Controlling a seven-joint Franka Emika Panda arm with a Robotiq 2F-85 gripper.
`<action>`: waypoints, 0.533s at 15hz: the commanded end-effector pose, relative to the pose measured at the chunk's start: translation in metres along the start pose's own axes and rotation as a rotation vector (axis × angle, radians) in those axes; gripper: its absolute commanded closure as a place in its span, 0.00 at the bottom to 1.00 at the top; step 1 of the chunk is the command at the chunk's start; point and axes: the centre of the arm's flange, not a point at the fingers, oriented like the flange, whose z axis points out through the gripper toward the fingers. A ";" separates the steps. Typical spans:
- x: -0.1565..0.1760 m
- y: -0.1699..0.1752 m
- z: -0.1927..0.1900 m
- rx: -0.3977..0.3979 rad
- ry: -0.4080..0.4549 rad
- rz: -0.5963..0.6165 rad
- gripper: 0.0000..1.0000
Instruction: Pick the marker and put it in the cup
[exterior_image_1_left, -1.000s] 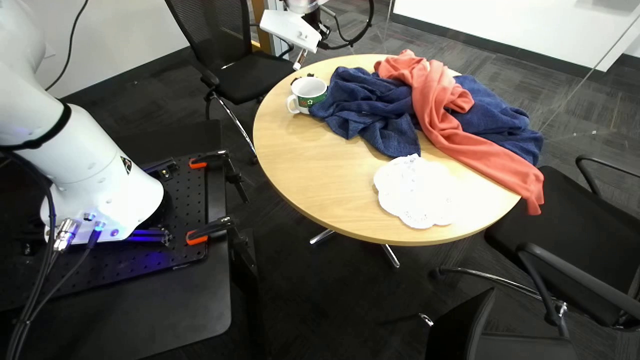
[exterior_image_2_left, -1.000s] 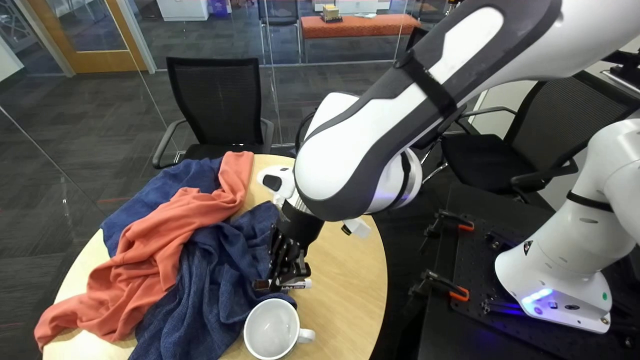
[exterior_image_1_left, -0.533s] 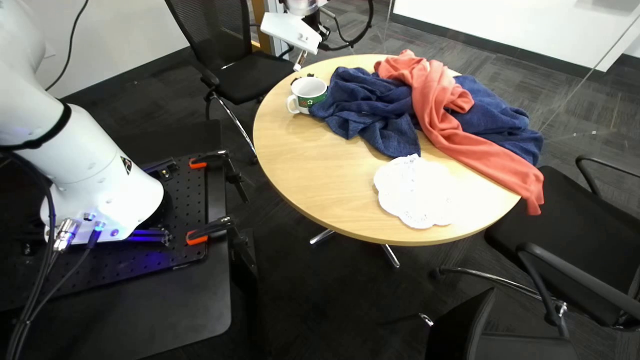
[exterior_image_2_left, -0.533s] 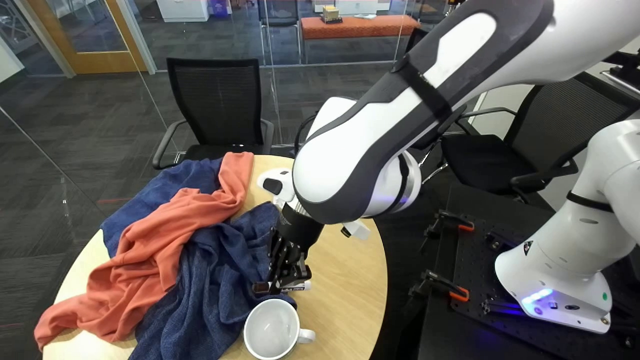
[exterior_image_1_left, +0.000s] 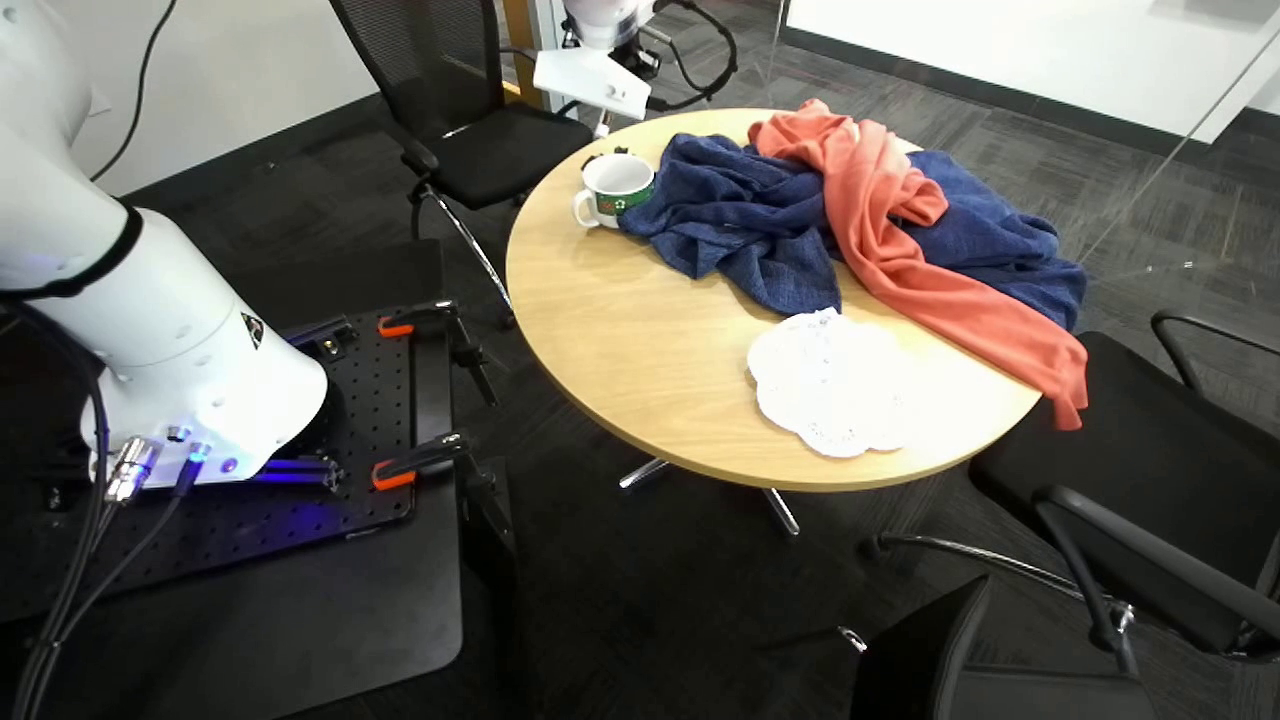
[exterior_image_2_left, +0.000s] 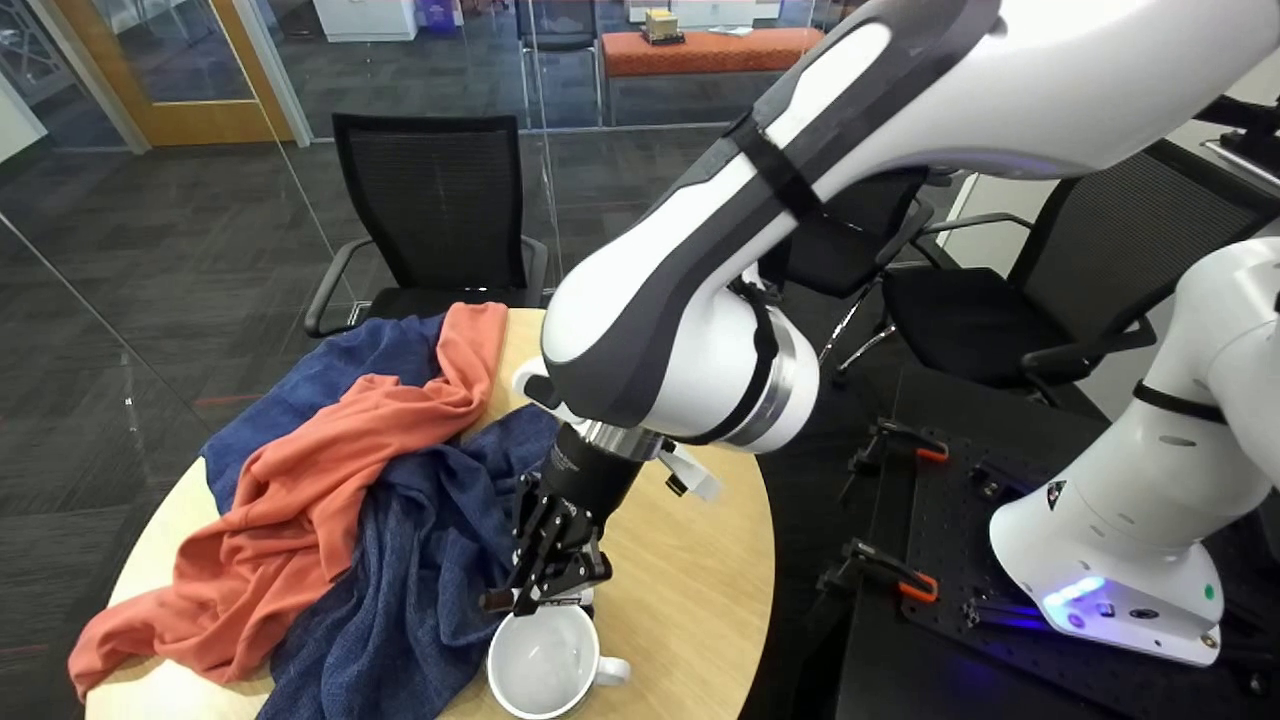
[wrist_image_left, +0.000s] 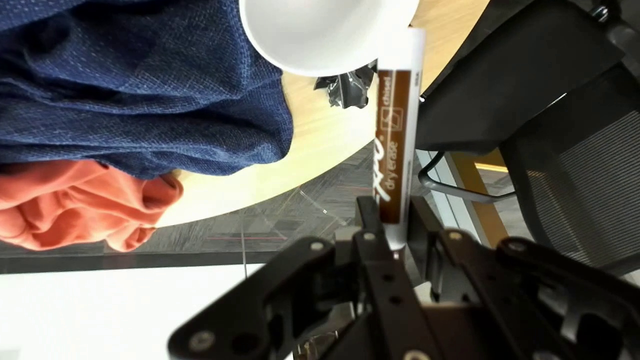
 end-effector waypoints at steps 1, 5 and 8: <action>-0.010 0.006 0.019 -0.012 0.060 -0.043 0.95; -0.023 0.010 0.041 -0.019 0.085 -0.067 0.95; -0.032 0.010 0.055 -0.018 0.099 -0.072 0.95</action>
